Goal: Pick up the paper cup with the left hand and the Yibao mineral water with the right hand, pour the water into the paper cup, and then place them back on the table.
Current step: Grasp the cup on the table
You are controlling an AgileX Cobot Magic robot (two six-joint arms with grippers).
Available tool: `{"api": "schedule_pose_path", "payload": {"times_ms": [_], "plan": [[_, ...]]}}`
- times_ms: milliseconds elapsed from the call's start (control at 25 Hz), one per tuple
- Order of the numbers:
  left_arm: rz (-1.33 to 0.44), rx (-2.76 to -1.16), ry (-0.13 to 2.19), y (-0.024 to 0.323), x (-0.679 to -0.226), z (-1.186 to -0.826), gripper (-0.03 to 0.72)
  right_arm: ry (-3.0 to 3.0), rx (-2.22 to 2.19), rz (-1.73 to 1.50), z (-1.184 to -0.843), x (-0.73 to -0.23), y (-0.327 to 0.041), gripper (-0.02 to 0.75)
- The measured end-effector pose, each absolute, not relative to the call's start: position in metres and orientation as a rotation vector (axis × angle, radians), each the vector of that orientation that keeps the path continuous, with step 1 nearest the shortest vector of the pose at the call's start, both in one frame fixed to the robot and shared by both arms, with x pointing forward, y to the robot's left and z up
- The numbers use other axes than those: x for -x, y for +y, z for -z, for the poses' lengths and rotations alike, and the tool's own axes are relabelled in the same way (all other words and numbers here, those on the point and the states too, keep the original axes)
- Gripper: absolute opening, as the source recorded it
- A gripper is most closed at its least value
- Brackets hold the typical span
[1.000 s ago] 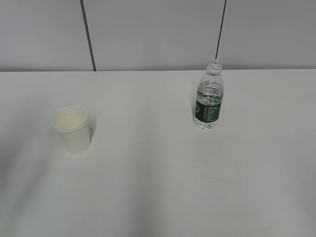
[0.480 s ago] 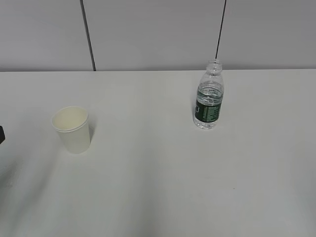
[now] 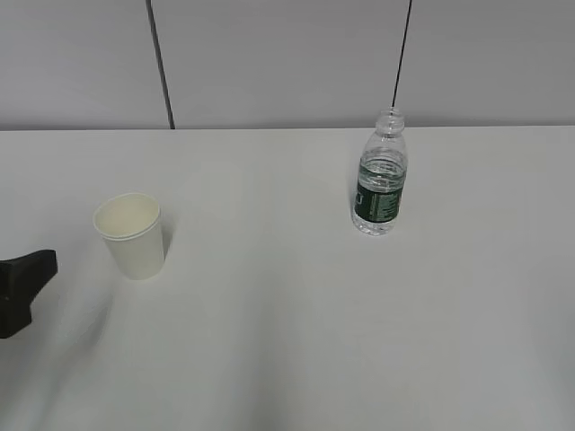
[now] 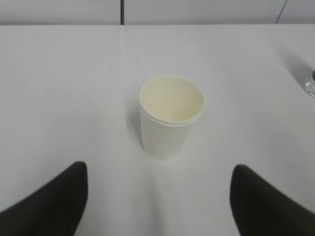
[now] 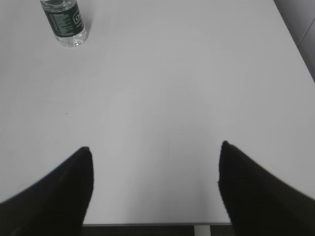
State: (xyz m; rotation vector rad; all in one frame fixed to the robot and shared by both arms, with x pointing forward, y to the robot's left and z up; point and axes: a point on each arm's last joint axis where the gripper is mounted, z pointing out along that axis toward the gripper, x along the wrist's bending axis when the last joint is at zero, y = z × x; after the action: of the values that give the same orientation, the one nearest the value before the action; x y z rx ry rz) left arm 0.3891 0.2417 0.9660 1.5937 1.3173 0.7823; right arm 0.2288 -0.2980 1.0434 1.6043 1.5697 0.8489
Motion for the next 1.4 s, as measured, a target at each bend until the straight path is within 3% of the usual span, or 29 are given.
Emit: {"api": "schedule_pose_path", "payload": {"times_ms": [320,1080,1400], "plan": [[-0.760,-1.612,1.305,0.216,-0.404,-0.939,0.539,1.568,-1.603,-0.843,-1.043,-0.229,-0.298,0.585],[-0.898,-1.610,1.221,0.198,-0.434,-0.890,0.539,1.570,-1.604,-0.849,-1.043,-0.229,-0.298,0.585],[-0.885,-1.628,1.271,0.189,-0.449,-0.872,0.627,1.568,-1.603,-0.843,-1.043,-0.229,-0.298,0.585]]}}
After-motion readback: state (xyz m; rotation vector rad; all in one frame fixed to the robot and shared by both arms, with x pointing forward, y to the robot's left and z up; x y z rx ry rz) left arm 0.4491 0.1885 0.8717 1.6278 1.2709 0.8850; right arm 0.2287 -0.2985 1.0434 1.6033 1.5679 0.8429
